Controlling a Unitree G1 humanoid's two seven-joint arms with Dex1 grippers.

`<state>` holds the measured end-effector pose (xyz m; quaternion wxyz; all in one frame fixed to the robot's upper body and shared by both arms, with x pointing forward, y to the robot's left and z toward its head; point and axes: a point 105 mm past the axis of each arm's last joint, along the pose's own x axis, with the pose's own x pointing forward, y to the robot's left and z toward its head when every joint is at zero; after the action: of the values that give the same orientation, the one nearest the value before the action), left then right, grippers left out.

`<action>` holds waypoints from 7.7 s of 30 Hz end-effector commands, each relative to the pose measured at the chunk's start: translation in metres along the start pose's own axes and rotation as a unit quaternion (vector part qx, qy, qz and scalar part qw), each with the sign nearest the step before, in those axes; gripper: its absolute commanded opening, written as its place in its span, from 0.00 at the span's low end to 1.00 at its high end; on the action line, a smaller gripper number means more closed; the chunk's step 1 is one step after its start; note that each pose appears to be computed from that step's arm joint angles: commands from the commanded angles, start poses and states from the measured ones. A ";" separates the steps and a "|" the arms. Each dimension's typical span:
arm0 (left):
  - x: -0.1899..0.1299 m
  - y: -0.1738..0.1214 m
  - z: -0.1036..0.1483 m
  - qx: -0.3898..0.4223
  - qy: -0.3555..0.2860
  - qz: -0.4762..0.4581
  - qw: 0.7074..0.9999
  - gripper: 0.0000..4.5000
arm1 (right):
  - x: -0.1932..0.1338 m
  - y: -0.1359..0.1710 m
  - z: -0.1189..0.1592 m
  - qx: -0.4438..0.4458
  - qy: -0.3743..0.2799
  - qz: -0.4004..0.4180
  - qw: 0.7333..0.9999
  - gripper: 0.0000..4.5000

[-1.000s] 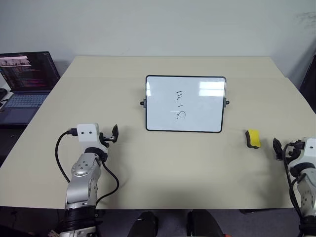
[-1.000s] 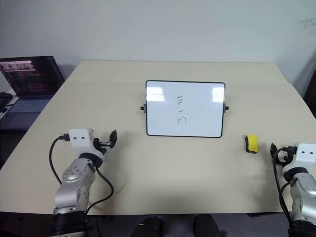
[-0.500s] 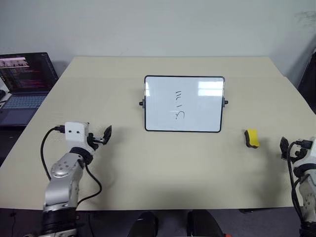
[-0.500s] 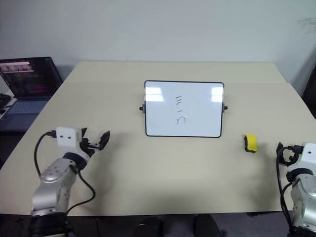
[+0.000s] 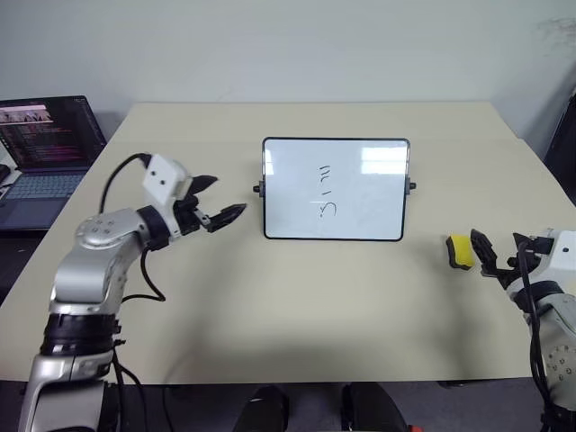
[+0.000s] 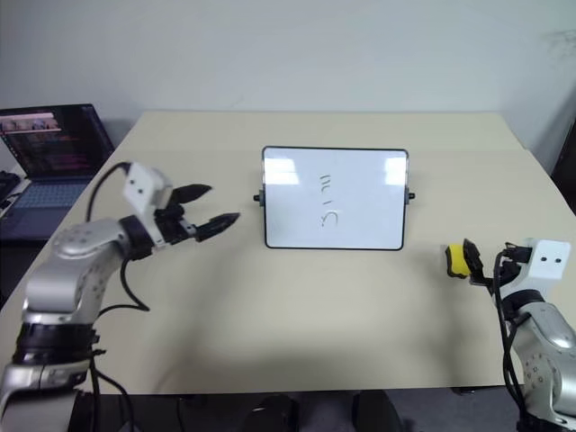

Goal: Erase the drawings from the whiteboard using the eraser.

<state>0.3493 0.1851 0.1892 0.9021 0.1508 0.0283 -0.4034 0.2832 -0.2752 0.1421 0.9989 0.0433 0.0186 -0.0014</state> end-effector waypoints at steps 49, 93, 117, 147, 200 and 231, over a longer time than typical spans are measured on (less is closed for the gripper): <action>0.030 -0.075 0.036 0.092 -0.012 -0.268 0.959 1.00 | 0.054 -0.019 -0.029 -0.012 0.109 -0.066 0.992 0.69; 0.031 0.002 0.023 -0.027 0.046 -0.002 0.999 1.00 | 0.123 0.237 0.100 -0.338 -0.224 0.292 0.866 0.22; 0.022 0.006 0.011 -0.029 0.066 0.008 0.997 1.00 | 0.157 0.246 -0.002 -0.428 -0.084 0.352 0.828 0.22; 0.015 -0.002 0.000 -0.027 0.071 0.016 0.997 1.00 | 0.141 0.270 0.129 -0.203 -0.227 0.335 0.892 0.22; 0.020 -0.007 0.000 -0.018 0.069 -0.034 0.997 1.00 | 0.105 0.266 0.062 -0.290 -0.181 0.330 0.880 0.22; 0.019 -0.011 -0.004 0.002 0.086 -0.055 0.995 1.00 | 0.124 0.266 -0.016 -0.354 -0.099 0.395 0.842 0.22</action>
<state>0.3520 0.1642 0.1636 0.8702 0.1694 0.1385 -0.4415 0.4075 -0.0058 0.1447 0.8609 -0.2999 -0.1027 0.3979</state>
